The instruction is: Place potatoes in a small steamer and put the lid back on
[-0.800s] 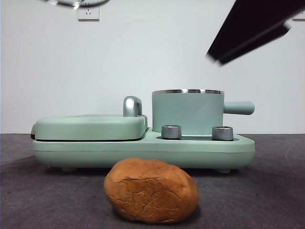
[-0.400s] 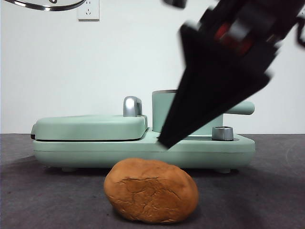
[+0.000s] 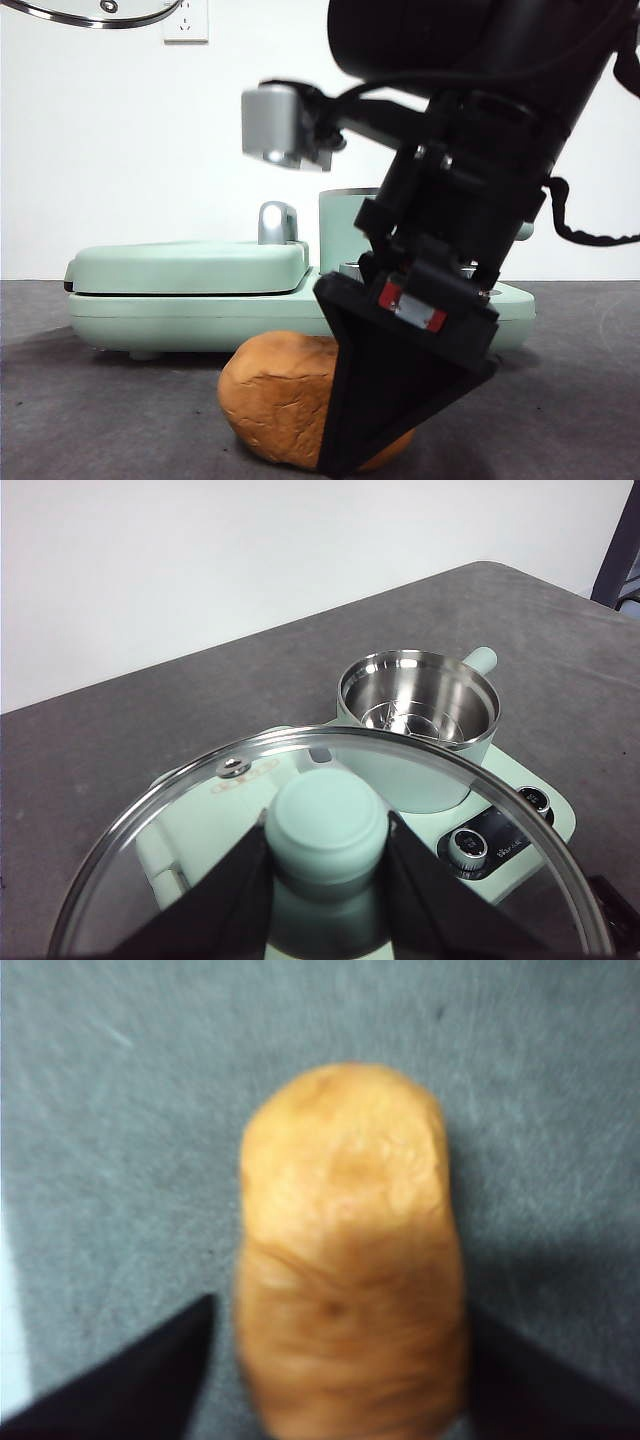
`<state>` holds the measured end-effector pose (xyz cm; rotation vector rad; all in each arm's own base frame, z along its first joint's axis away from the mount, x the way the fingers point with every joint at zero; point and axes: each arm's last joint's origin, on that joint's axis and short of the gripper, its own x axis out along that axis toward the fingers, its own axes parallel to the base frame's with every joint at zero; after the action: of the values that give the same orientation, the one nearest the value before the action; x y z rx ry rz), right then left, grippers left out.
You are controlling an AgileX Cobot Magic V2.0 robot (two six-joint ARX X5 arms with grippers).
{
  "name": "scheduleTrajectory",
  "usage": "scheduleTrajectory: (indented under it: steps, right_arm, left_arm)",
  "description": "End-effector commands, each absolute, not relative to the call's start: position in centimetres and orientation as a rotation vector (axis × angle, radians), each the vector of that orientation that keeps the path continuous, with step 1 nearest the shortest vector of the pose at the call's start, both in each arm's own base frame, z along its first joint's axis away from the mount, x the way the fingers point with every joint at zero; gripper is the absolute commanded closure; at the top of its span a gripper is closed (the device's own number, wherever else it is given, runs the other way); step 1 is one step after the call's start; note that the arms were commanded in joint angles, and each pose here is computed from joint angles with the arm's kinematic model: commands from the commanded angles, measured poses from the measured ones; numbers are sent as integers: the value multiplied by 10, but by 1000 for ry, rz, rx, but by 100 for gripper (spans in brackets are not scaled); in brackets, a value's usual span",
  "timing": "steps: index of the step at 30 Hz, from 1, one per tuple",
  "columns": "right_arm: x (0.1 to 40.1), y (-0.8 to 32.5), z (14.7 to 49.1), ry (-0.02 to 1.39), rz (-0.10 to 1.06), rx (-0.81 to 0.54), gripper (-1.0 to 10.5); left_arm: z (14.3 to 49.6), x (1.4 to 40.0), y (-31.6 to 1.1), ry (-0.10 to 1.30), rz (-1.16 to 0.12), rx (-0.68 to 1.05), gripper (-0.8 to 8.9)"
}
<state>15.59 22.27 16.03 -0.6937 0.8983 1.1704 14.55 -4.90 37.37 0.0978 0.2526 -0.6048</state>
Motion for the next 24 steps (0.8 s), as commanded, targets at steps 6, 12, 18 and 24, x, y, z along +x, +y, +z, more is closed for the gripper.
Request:
scheduleTrajectory:
  steps: [6,12,18,24]
  right_arm:
    - [143,207,226,802,1043,-511,702]
    - [150,181,335,902,826,-351,702]
    - [186,171,395,792,727,-252,702]
    - [245,164,411,827,606,-240,702]
  left_arm:
    - [383,144,-49,193,-606,100,798]
    - [383,145,-49,193,-606,100,798]
    - [383,145,-49,192,-606,100,798]
    - [383,145,-49,193,-606,100,798]
